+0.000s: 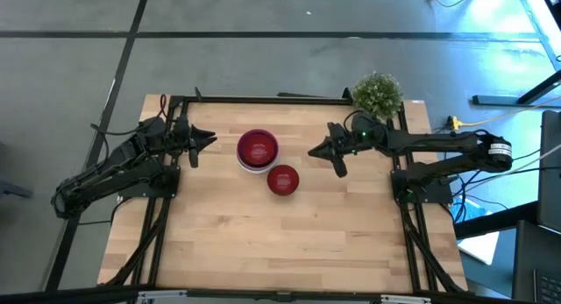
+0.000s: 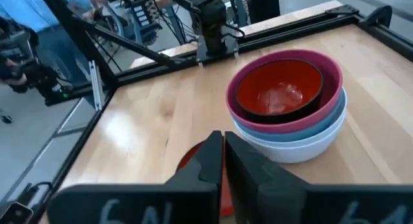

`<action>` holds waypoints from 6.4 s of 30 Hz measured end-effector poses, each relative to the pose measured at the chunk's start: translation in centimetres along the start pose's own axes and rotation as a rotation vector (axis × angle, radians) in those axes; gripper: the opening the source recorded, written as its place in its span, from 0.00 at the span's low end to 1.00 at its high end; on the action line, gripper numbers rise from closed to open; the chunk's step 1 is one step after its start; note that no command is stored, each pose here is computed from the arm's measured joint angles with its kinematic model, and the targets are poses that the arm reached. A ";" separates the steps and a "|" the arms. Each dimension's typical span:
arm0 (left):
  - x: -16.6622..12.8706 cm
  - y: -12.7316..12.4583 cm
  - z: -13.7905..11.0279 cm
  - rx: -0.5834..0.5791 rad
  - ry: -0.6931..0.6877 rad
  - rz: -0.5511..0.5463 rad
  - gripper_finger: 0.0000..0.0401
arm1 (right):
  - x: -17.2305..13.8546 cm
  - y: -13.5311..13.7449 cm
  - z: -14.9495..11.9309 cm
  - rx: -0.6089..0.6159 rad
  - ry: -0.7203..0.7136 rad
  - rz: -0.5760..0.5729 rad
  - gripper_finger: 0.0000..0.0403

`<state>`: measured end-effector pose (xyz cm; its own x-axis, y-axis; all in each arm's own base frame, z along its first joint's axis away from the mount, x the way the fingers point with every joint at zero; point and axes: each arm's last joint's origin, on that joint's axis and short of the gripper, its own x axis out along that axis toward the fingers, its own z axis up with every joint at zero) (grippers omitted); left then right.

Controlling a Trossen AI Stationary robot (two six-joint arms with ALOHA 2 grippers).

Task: Nest bowls inside each other
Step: Stack the red bowl into the red bowl

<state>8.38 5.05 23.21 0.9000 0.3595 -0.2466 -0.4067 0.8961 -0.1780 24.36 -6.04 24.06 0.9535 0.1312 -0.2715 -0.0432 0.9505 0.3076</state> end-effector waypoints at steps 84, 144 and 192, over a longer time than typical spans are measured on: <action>14.1 -12.7 3.1 0.472 0.506 -0.380 0.21 | 2.3 -0.3 -1.7 -0.069 0.055 -0.056 0.04; 19.9 -17.5 -0.6 0.766 0.671 -0.424 0.21 | 2.1 -0.5 -3.0 -0.047 0.190 -0.057 0.04; 22.5 -16.3 -2.6 0.601 0.731 -0.366 0.01 | 2.1 -0.5 -3.1 -0.064 0.204 -0.057 0.04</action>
<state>34.87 -2.11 18.07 0.5546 -0.0304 -0.8315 0.2025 0.9742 0.0994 25.42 -5.39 20.50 0.8752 0.1250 -0.4674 -0.0160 0.9730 0.2302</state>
